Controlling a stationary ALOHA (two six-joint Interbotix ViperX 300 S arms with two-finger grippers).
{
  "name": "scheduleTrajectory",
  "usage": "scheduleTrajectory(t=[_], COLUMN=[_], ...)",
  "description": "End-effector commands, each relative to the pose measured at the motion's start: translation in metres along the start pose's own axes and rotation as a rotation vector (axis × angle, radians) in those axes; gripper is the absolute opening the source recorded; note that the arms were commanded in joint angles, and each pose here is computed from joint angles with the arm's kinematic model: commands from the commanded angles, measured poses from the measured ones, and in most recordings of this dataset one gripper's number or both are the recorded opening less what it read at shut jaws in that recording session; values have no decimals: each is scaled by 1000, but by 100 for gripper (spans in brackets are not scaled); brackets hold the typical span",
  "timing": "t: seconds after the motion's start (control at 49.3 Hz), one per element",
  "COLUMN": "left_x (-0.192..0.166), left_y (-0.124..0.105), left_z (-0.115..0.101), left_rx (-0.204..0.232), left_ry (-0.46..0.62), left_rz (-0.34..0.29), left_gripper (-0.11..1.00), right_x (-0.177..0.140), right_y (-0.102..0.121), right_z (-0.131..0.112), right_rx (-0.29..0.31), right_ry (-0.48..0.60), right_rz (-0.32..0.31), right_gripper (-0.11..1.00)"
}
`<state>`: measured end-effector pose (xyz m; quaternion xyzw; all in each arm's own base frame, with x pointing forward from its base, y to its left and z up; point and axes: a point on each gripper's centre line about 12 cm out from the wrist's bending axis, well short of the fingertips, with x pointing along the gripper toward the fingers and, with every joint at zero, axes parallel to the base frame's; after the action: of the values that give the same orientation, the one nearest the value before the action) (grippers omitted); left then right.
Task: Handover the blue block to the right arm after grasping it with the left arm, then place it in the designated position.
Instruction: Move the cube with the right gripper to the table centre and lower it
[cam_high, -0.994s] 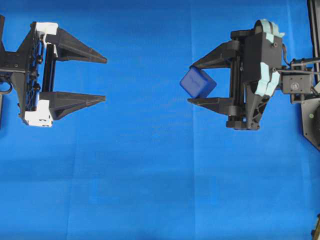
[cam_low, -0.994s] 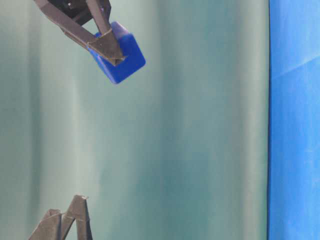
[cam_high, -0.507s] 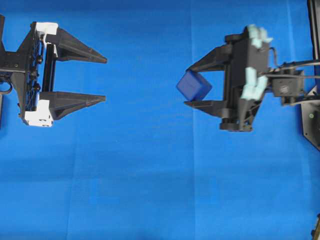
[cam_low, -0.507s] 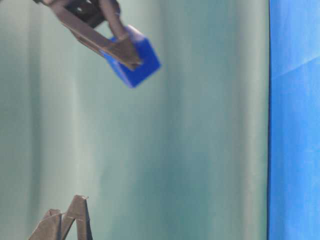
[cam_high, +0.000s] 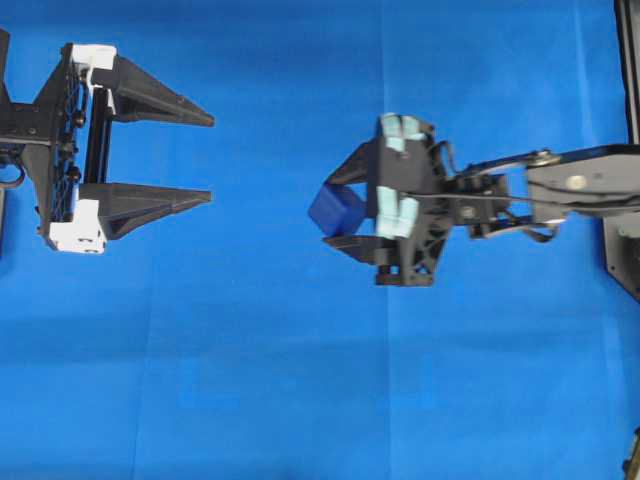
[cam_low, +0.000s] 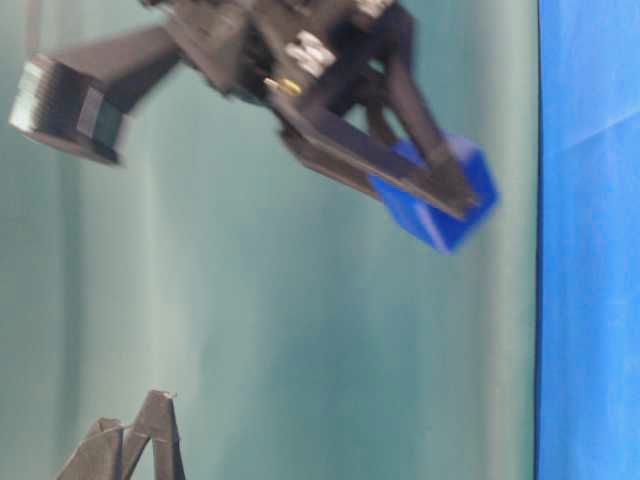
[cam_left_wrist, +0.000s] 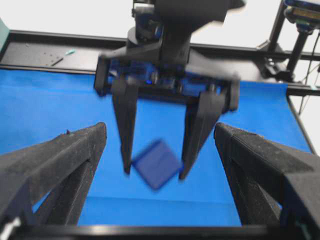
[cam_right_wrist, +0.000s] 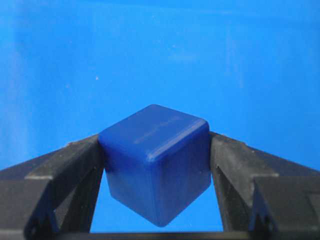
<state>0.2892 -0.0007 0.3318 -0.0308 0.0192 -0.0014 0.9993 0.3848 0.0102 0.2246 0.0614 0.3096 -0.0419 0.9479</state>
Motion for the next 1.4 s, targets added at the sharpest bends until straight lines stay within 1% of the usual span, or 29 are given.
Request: scheduleTrajectory(t=[0.0,0.183,0.345,0.527,0.69,0.913,1.197,1.38], left_x=[-4,-4,-4,-4,-4,-4,-4,-4], left_y=[0,0,0,0,0,0,0,0], left_z=[13,12,13,12,12,12,12,13], left_rx=[2,3,3,3,3,2,2,3], left_ry=[-41,-40,-41,-40,-40,-40,-40,-41], left_rz=[-1,-1,-1,-1,-1,-1,-1,-1], left_gripper=[93,93,93,93,93,93,93,93], right_x=[13,52,70,86,93,97,104,105], right_y=[-2,-7,-9,-17,-19,-17,-17,-17], right_z=[4,-18,-23,-29,-36,-38,-46,-46], right_rx=[29,47,56,67,69,70,88,94], right_ry=[-24,6,-3,13,33,20,38,38], right_rz=[15,43,65,55,50,69,68,68], right_gripper=[56,56,56,56,56,56,56,57])
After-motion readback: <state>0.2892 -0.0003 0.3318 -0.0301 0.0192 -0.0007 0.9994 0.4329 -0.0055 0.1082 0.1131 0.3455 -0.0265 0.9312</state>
